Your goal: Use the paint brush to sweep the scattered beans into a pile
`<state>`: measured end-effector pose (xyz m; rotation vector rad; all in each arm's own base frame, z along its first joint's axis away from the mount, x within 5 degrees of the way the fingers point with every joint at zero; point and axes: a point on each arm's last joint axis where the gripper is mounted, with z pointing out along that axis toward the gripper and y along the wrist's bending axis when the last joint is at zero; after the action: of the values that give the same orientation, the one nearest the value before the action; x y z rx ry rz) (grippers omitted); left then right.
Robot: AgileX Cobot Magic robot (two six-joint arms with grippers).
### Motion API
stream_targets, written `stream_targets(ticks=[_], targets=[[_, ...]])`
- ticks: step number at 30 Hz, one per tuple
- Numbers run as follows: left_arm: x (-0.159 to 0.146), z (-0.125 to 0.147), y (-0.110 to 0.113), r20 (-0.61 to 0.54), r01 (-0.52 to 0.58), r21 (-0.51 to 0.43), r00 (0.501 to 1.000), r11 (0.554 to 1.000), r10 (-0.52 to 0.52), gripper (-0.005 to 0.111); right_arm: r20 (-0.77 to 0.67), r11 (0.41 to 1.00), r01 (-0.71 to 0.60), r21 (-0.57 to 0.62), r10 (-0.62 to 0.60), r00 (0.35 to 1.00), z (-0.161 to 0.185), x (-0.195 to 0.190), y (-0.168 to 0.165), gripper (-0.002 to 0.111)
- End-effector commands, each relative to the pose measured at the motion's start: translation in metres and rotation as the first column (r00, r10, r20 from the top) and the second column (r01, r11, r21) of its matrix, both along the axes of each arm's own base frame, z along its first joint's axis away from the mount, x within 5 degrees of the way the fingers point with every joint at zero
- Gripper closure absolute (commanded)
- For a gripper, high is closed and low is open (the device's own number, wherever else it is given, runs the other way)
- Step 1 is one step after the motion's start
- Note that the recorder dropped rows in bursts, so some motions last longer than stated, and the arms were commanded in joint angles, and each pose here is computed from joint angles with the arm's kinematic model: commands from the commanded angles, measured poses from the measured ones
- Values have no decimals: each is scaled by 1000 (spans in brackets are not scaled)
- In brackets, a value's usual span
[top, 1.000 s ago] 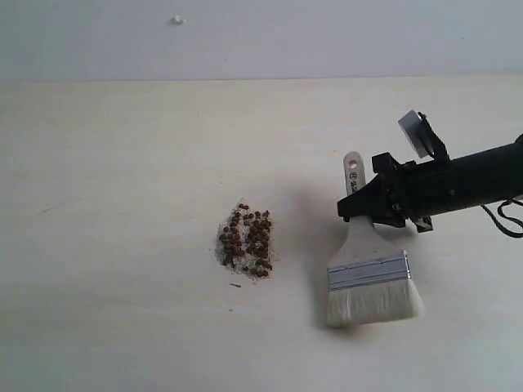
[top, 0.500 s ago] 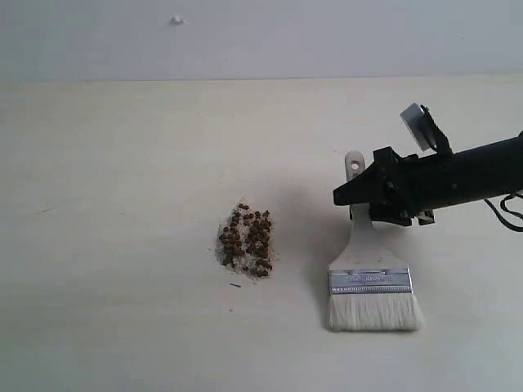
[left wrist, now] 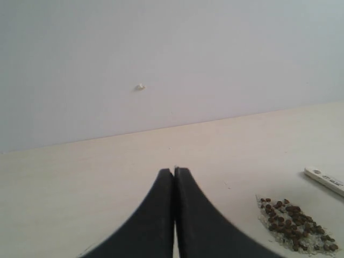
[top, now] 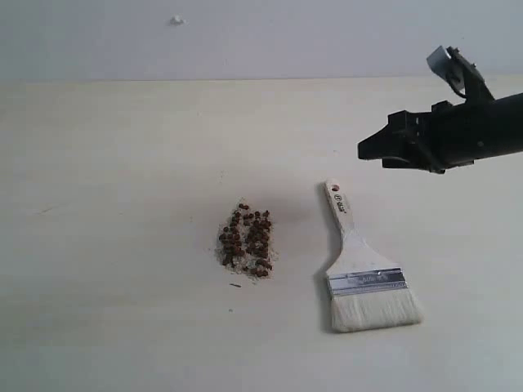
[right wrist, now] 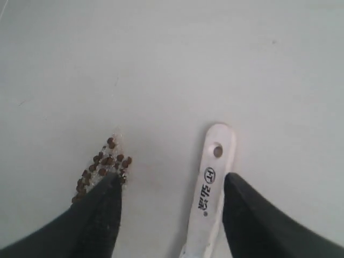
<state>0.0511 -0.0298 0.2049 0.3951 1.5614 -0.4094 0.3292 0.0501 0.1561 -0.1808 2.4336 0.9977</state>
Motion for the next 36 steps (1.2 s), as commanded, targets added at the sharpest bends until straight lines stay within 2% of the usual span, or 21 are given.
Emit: stream_targets(ticks=[1,5,6,10,14,15,17,23,29,36], targets=[[0,-1,0,5,6,7,1000,1000,-6,107,121,1000,3,-16,-1,993,34,-4,-2,69],[0,-1,0,5,6,7,1000,1000,-6,107,194,999,51,7,-52,980,60,-17,-2,107],[0,-1,0,5,6,7,1000,1000,-6,107,210,998,67,13,-68,975,66,-21,-2,108],[0,-1,0,5,6,7,1000,1000,-6,107,283,985,173,10,-169,944,82,-43,-7,108],[0,-1,0,5,6,7,1000,1000,-6,107,360,945,328,-12,-302,883,84,-77,-17,108],[0,-1,0,5,6,7,1000,1000,-6,107,390,941,332,-65,-282,877,80,-89,-19,108],[0,-1,0,5,6,7,1000,1000,-6,107,419,926,367,-93,-298,858,81,-107,-23,108],[0,-1,0,5,6,7,1000,1000,-6,107,544,926,375,-27,-302,783,95,-164,-19,108],[0,-1,0,5,6,7,1000,1000,-6,107,677,911,409,56,-336,655,98,-219,-20,108],[0,-1,0,5,6,7,1000,1000,-6,107,784,918,376,123,-322,531,100,-251,-17,108]])
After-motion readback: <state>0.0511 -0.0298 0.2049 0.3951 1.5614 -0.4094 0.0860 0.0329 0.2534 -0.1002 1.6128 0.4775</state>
